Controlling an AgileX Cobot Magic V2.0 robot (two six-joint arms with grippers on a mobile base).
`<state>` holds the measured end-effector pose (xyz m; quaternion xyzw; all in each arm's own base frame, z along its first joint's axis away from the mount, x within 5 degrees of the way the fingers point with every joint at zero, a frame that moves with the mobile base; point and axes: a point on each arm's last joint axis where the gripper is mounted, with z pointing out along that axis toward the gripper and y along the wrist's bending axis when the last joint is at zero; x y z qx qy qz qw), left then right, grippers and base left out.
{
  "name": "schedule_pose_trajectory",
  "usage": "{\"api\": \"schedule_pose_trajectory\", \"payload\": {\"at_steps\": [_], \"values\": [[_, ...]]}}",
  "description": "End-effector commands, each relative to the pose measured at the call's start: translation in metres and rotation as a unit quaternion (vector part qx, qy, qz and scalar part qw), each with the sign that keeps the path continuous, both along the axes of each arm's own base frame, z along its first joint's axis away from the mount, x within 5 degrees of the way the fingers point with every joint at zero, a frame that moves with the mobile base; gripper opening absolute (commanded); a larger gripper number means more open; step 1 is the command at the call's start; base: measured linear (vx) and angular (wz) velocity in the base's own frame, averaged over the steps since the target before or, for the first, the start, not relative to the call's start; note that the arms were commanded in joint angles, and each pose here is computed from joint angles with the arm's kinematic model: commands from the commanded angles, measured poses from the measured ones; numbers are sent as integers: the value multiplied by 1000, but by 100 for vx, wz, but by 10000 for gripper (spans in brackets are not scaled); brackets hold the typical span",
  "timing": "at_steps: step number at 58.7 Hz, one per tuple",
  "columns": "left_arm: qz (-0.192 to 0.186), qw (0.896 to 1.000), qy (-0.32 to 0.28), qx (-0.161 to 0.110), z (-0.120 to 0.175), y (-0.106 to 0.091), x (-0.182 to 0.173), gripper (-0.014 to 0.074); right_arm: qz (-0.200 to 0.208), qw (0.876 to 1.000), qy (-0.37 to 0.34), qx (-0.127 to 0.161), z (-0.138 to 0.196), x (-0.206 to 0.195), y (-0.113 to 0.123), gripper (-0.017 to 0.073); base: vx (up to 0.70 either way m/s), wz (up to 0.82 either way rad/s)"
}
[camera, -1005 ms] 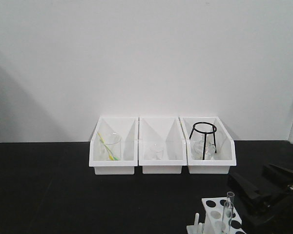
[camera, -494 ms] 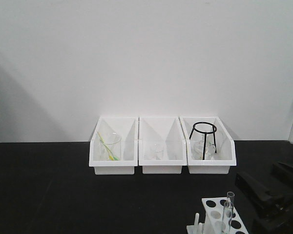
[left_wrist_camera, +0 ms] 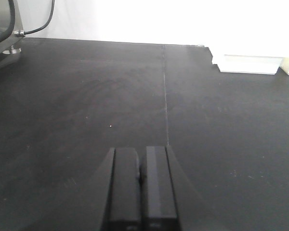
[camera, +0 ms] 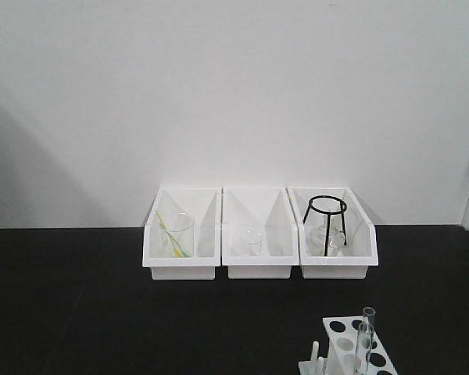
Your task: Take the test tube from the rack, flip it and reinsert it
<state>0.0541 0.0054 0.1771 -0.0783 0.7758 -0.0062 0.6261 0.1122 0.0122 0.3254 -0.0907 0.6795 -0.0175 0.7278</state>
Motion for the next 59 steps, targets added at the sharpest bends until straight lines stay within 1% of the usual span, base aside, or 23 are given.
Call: {"api": "schedule_pose_trajectory", "payload": {"at_steps": [1,6,9,10,15,18,22,29,30,34,38,59], "values": [[-6,999,-49,2,8,-1,1,-6,-29,998,-49,-19,2,-15,-7,155,0,0],[-6,999,-49,2,8,-1,1,-6,-35,998,-49,0,-19,-28,-9,44,0,0],[-6,999,-49,2,8,-1,1,-6,-34,998,-44,11,-33,-35,-9,-8,0,0],[-6,999,-49,2,8,-1,1,-6,-34,998,-41,18,-39,-37,-9,-16,0,0],[-6,999,-49,2,8,-1,1,-6,-32,998,-22,39,-67,-44,-9,-14,0,0],[-6,999,-49,2,8,-1,1,-6,-32,998,-11,46,-79,-47,-10,-15,0,0],[-6,999,-49,2,8,-1,1,-6,-35,998,2,48,-97,-51,-10,-13,0,0],[-6,999,-49,2,8,-1,1,-6,-37,998,5,51,-124,-56,-11,-13,0,0],[-6,999,-49,2,8,-1,1,-6,-37,998,4,51,-125,-56,-11,-13,0,0],[-6,999,-49,2,8,-1,1,-6,-45,997,45,51,-130,-56,-12,-13,0,0],[-6,999,-48,2,8,-1,1,-6,-48,996,56,54,-133,-56,-12,-13,0,1],[-6,999,-48,2,8,-1,1,-7,-48,996,56,54,-133,-56,-12,-12,0,0]]}}
